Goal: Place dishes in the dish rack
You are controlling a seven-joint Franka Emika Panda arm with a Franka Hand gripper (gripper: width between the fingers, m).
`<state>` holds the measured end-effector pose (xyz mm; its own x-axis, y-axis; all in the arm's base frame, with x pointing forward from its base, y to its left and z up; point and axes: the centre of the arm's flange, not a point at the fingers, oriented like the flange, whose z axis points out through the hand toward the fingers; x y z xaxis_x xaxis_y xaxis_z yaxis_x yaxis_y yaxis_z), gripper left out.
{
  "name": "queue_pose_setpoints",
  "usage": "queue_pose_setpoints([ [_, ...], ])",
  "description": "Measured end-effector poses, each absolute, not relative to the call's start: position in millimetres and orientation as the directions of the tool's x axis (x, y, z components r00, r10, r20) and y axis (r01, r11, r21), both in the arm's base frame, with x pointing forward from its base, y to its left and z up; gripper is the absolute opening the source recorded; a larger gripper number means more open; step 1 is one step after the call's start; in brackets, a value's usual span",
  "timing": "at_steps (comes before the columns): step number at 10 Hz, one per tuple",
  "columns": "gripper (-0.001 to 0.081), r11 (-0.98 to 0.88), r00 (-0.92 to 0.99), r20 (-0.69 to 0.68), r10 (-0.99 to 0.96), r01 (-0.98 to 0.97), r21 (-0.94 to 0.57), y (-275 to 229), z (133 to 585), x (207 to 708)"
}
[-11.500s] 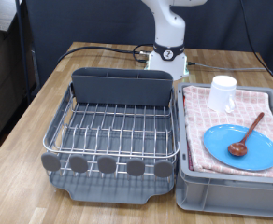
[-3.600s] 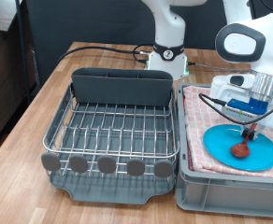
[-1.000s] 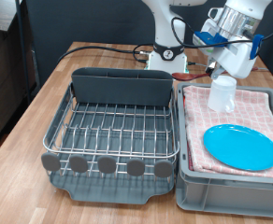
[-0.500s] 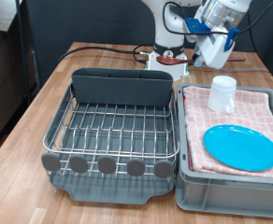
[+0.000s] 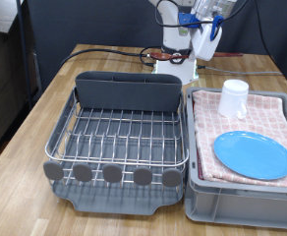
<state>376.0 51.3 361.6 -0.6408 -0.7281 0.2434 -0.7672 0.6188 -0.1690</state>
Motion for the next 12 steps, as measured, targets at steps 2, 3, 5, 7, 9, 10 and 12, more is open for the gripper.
queue_pose_setpoints([
  [2,0.0083,0.649,-0.666,0.244,-0.705,-0.744,-0.155,39.9,364.5,370.4],
  [3,0.0083,0.663,-0.678,0.239,-0.695,-0.733,-0.154,32.2,367.8,365.7],
  [5,0.0083,0.661,-0.676,0.219,-0.704,-0.736,-0.144,15.4,373.7,355.8],
  [7,0.0083,0.638,-0.651,0.191,-0.735,-0.759,-0.13,-1.2,376.9,345.8],
  [9,0.0083,0.645,-0.652,0.157,-0.741,-0.757,-0.101,-12.5,375.3,336.8],
  [10,0.0083,0.654,-0.657,0.121,-0.744,-0.753,-0.069,-19.1,373.1,333.6],
  [12,0.0083,0.669,-0.668,0.039,-0.743,-0.743,0.0,-32.1,366.0,330.0],
])
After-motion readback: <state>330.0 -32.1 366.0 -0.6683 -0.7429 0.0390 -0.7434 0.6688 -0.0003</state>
